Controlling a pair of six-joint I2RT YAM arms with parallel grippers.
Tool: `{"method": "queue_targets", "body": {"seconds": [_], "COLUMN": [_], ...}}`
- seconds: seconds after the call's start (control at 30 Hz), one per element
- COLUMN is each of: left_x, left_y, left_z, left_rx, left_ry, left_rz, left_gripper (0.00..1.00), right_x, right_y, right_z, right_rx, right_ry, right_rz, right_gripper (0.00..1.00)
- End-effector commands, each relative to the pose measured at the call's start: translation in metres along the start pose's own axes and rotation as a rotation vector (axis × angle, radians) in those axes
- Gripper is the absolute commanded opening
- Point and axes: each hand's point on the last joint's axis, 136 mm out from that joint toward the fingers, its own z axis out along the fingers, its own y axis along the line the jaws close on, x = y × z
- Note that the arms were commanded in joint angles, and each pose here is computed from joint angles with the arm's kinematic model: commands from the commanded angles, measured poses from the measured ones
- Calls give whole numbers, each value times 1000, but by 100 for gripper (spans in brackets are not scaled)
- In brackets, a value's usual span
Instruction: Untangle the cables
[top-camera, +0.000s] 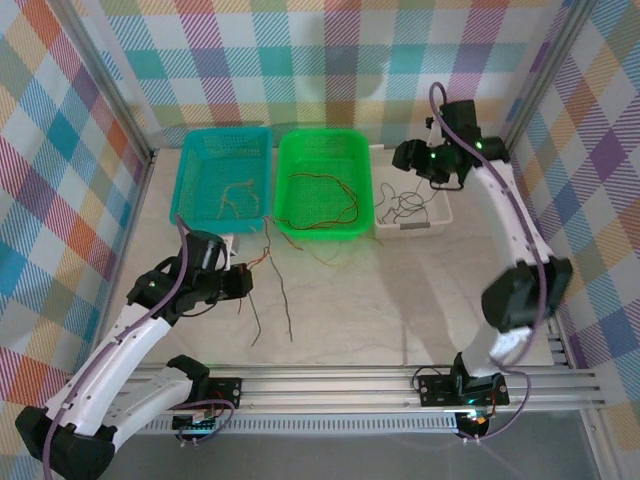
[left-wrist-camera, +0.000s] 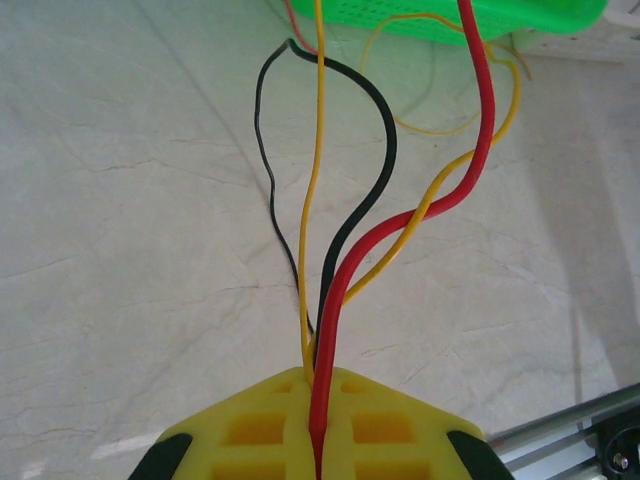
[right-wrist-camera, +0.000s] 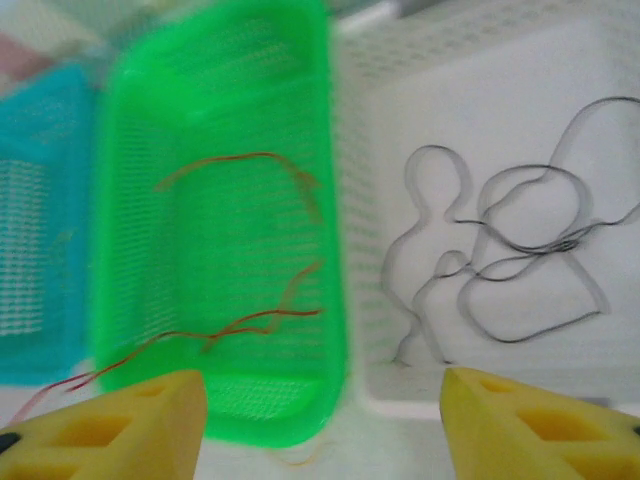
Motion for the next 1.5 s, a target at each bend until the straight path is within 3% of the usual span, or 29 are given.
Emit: {"method": "queue_targets", "body": {"seconds": [0.0,0.23,0.47,0.87,1.1,1.3,1.47], "left_x": [1,10,15,12,23,20,19], "left_y": [-17,-40,-59,-62,-74,-80,-80], "left_z": [-4,-2,5,-2,7,1,-2], "left_rx": [59,109,115,99,148,162,167], "left_ry": [-6,15,-13,-98,-59,-69,-83], "left_rz": [41,88,131,159,159,183,177], "left_gripper": [0,0,0,0,0,0,0], "right_x": [51,178,256,257,264,262,265], "right_y": [69,141,159,134,157,157,149], "right_z": [-6,-28,-22,26,38,45,55], "right_rx": [-337,-717,-737,-519,-645,-632,-598], "right_ry": [71,241,340,238,285,232,237], "right_rz": [-91,-214,-243,-61,-59,-138,-75], "right_gripper": [68,71,73,69,67,67,64]}}
